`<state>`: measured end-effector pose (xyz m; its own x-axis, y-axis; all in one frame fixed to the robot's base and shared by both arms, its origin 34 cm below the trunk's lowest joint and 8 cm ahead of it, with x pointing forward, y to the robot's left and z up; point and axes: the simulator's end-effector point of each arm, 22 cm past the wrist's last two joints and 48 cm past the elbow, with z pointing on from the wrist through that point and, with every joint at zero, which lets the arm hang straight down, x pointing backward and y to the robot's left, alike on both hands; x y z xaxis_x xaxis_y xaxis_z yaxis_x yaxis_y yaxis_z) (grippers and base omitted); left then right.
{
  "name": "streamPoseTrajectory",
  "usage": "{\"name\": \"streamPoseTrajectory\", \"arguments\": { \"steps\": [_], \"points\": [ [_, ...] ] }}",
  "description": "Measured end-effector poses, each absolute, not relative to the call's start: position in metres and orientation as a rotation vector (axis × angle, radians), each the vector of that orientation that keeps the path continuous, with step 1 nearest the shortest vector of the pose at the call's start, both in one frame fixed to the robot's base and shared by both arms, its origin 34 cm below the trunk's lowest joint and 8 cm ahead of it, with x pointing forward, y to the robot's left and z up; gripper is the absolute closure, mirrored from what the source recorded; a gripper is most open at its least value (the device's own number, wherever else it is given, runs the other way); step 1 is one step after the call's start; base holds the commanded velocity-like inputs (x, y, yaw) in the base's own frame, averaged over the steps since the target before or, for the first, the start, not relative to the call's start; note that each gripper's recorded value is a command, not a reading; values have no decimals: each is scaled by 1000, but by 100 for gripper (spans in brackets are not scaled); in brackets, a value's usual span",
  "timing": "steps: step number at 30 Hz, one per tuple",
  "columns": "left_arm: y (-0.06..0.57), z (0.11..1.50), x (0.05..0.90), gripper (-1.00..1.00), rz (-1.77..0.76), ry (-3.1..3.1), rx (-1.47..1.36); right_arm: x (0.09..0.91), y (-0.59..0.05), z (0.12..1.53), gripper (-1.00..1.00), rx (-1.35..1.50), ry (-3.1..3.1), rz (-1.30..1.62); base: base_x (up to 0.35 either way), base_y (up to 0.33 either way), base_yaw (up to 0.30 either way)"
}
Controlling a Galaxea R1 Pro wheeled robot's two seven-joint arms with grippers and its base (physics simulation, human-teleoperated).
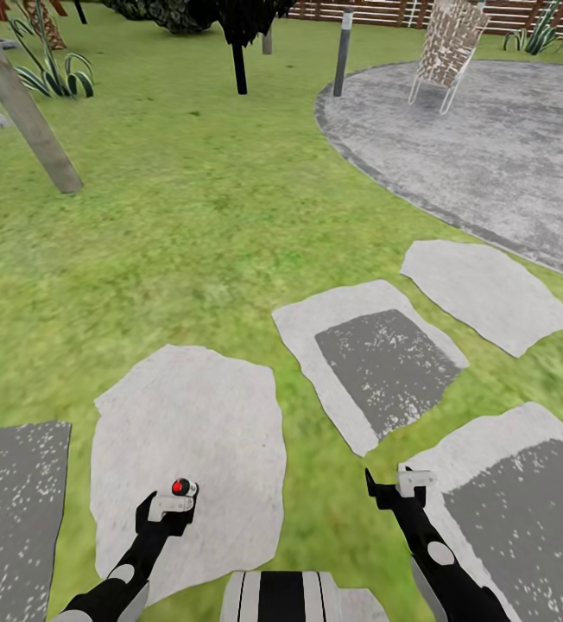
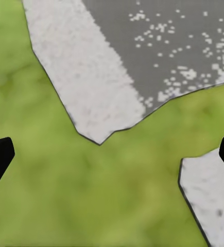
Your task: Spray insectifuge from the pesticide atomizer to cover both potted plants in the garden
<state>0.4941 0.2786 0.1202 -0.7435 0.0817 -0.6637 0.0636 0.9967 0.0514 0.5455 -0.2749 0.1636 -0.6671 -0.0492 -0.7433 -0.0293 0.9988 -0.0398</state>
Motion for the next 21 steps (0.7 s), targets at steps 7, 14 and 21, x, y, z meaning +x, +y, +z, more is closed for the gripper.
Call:
{"name": "streamPoseTrajectory", "arguments": {
  "steps": [7,14,21],
  "points": [
    [278,121,495,-100,33,2408,100,547,-275,165,-100,-55,2298,-31,8,-5,0],
    [278,121,495,-100,33,2408,100,546,-275,165,-100,-55,2298,-31,117,-93,0],
    [278,121,495,-100,32,2408,100,547,-275,165,-100,-55,2298,-31,11,-9,0]
  ]
}}
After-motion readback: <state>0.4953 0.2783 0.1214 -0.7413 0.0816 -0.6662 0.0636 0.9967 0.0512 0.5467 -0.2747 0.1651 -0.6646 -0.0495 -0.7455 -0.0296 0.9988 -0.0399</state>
